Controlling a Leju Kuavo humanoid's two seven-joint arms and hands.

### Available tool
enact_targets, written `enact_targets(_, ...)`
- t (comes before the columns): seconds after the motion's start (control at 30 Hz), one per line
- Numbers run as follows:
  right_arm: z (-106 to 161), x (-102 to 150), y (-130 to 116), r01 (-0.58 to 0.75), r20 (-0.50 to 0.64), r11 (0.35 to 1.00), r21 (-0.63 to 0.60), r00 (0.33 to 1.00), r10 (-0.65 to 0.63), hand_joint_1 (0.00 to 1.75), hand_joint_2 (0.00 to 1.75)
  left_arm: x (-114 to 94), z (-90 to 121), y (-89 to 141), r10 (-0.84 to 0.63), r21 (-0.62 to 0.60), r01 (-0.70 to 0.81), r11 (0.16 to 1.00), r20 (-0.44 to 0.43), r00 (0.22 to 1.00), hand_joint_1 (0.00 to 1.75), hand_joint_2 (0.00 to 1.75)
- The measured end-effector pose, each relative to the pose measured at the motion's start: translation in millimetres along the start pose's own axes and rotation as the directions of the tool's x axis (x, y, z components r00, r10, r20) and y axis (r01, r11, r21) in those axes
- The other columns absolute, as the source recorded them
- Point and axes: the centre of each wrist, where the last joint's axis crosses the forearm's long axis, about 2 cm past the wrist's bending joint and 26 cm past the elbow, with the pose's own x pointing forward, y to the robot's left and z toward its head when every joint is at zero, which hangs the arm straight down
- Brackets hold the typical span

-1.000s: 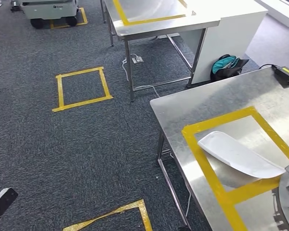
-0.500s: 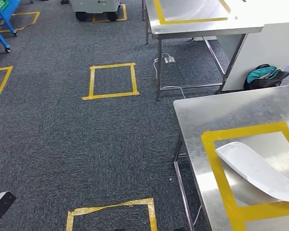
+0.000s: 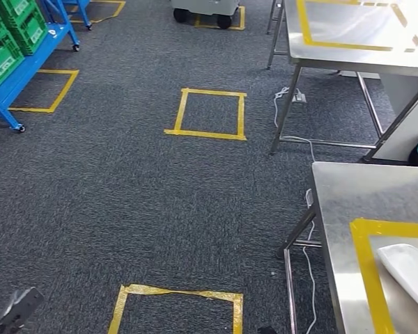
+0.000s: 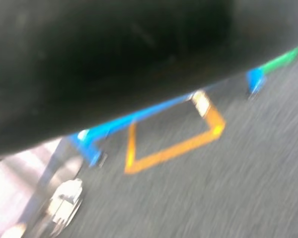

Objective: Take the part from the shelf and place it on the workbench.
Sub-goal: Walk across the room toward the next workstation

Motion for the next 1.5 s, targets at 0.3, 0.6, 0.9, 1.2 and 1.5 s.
enact_targets(0.3,1,2,-1,-0.013,0.011,1.000,0.001,1.000,0.013,0.00,0.00,-9,26,-76,0.056,-0.286,-0.099,0.953,-0.152,0.987,0.00,0.00)
enact_targets(0.6,0,2,-2,-0.019,0.008,1.000,-0.001,1.000,0.019,0.00,0.00,0,29,-92,0.084,-0.384,-0.150,0.911,-0.184,0.979,0.00,0.00)
enact_targets(0.9,1,4,-2,-0.039,0.022,0.999,-0.003,0.999,0.039,0.00,0.00,18,49,-122,0.085,-0.531,-0.211,0.821,-0.251,0.964,0.00,0.00)
enact_targets(1.2,0,1,-1,-0.047,0.031,0.999,-0.004,0.998,0.047,0.00,0.00,23,55,-131,0.092,-0.570,-0.224,0.791,-0.251,0.964,0.00,0.00)
enact_targets(1.5,-1,-2,-1,-0.048,0.024,0.999,-0.004,0.999,0.048,0.00,0.00,25,58,-134,0.094,-0.585,-0.230,0.778,-0.253,0.963,0.00,0.00)
